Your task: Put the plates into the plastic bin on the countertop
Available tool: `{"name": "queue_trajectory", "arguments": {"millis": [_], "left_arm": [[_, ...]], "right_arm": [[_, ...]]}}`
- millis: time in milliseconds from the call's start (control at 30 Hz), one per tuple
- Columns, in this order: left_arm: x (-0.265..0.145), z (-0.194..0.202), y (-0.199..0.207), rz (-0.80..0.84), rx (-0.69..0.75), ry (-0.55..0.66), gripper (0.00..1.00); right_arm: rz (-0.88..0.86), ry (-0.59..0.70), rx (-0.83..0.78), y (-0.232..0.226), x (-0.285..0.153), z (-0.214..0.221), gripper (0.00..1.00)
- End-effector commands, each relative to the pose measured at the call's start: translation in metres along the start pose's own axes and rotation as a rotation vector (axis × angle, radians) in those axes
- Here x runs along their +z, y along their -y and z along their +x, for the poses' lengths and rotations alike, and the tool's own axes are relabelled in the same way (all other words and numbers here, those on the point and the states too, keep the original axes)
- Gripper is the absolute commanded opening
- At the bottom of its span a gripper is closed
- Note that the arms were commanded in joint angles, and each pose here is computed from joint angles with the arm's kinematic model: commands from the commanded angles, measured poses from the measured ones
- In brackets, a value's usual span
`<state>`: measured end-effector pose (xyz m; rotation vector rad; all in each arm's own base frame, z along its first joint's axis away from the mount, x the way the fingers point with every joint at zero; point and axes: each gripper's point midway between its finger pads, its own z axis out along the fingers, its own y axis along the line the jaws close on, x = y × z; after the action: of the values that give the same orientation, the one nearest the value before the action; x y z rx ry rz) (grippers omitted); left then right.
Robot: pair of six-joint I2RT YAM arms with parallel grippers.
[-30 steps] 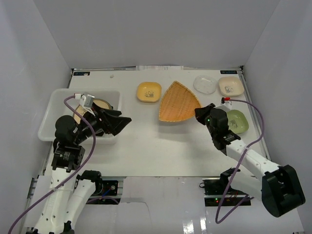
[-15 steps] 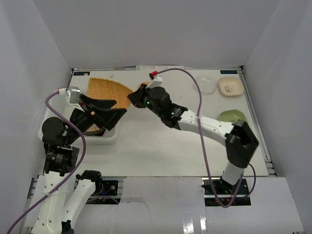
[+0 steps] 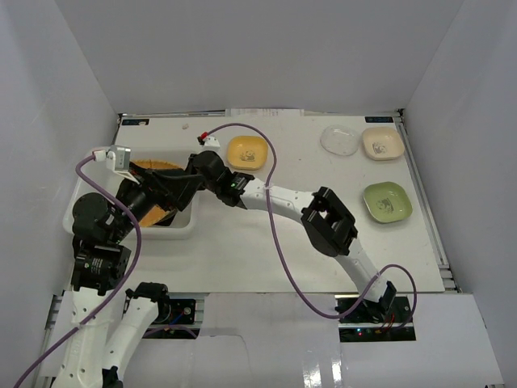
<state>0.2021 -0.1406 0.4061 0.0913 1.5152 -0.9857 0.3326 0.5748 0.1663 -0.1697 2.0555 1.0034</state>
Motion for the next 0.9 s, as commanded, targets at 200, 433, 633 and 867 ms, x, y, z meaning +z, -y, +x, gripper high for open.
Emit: {"name": "queue_trajectory", "arguments": {"millis": [200,433,633,867], "left_arm": [[0.005,-0.001,-0.023,-0.111,-0.021,0.011,0.98],[0.02,0.008,-0.043,-0.166,-0.098,-0.009,0.98],[0.055,0.045,-0.07,-0.175,-0.211,-0.093,0.83],[0.131,0.125,-0.095,-0.429,-0.029,-0.238,0.77]], "right_arm": [[-0.127,0.138,-0.02,-0.052,-0.048,-0.066,0.73],[-0.107,0.249,-0.07,-0.021,-0.135,-0.117,0.81],[0.129,0.295,-0.046,0.128,-0.223,-0.111,0.29],[0.545,0.343,-0.034,0.287,-0.336,-0.102,0.31]]}}
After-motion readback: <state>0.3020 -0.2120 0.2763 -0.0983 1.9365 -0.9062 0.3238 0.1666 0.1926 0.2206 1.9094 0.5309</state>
